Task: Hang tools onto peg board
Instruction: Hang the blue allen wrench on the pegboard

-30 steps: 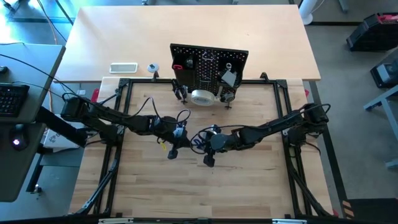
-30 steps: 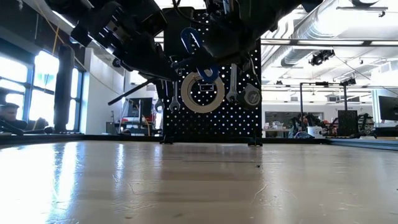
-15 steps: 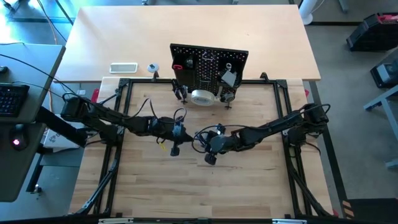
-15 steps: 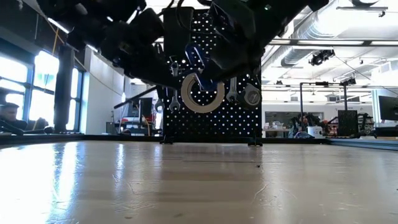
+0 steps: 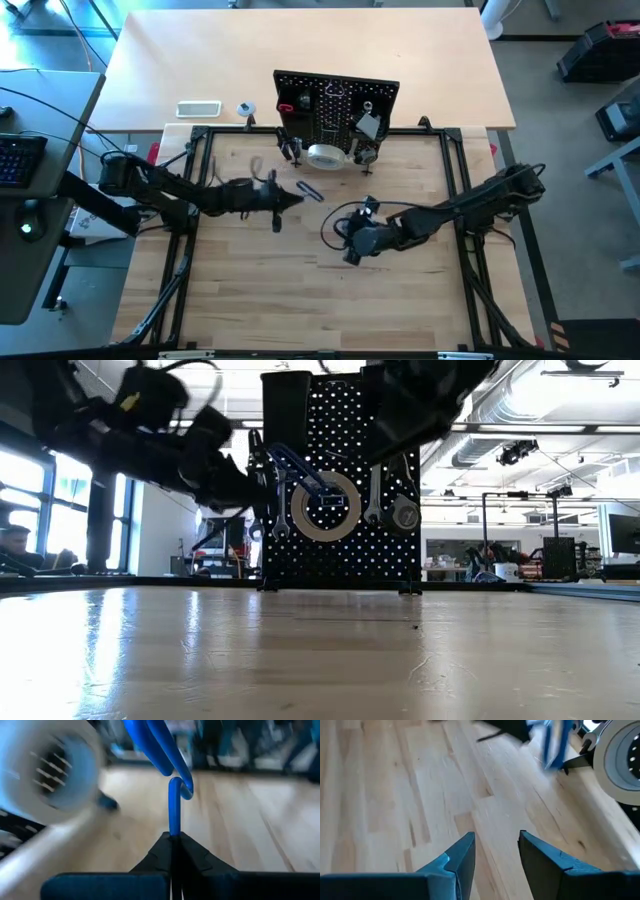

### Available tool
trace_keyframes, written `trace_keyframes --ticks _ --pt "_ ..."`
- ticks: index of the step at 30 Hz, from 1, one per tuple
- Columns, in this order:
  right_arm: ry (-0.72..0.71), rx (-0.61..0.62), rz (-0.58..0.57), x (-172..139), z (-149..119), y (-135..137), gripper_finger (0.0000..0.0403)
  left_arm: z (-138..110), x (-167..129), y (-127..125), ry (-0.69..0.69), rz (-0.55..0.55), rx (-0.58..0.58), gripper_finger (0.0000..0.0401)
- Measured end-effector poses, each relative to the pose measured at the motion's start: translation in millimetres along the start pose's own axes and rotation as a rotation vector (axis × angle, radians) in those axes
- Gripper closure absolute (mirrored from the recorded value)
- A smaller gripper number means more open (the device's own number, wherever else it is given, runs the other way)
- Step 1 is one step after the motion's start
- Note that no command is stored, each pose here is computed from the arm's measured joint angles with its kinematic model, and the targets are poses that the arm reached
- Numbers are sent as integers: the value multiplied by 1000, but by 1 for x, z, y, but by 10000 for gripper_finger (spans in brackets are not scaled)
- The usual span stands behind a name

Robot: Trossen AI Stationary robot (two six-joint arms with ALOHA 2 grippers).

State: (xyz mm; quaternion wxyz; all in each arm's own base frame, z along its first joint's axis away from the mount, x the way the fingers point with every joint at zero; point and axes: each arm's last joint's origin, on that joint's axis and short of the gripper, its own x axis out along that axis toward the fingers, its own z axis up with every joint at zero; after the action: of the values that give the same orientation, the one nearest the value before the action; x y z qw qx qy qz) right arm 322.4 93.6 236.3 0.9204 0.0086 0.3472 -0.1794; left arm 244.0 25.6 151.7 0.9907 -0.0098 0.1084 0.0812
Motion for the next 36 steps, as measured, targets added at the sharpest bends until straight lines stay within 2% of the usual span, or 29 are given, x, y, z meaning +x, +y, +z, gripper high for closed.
trace_keyframes --ticks 7,10,17,23,27,31,36 --pt "-11 -30 -43 -18 -4 2 257 1 -31 17 -318 119 -17 401" --pt "-9 -34 -48 -19 -4 3 257 5 -36 20 -385 144 -22 401" --pt "-13 -26 -61 -17 -3 0 256 12 -23 23 -455 158 -31 401" --pt "-16 -12 -60 -17 -3 1 256 7 13 21 -420 133 -74 401" --pt "-4 -8 -40 -19 -5 3 256 10 32 12 -426 86 -48 401" --pt "6 -10 -35 -21 -8 6 256 10 34 8 -424 78 -9 401" --pt "9 -21 -43 -22 -9 7 256 5 26 18 -406 129 -8 401"
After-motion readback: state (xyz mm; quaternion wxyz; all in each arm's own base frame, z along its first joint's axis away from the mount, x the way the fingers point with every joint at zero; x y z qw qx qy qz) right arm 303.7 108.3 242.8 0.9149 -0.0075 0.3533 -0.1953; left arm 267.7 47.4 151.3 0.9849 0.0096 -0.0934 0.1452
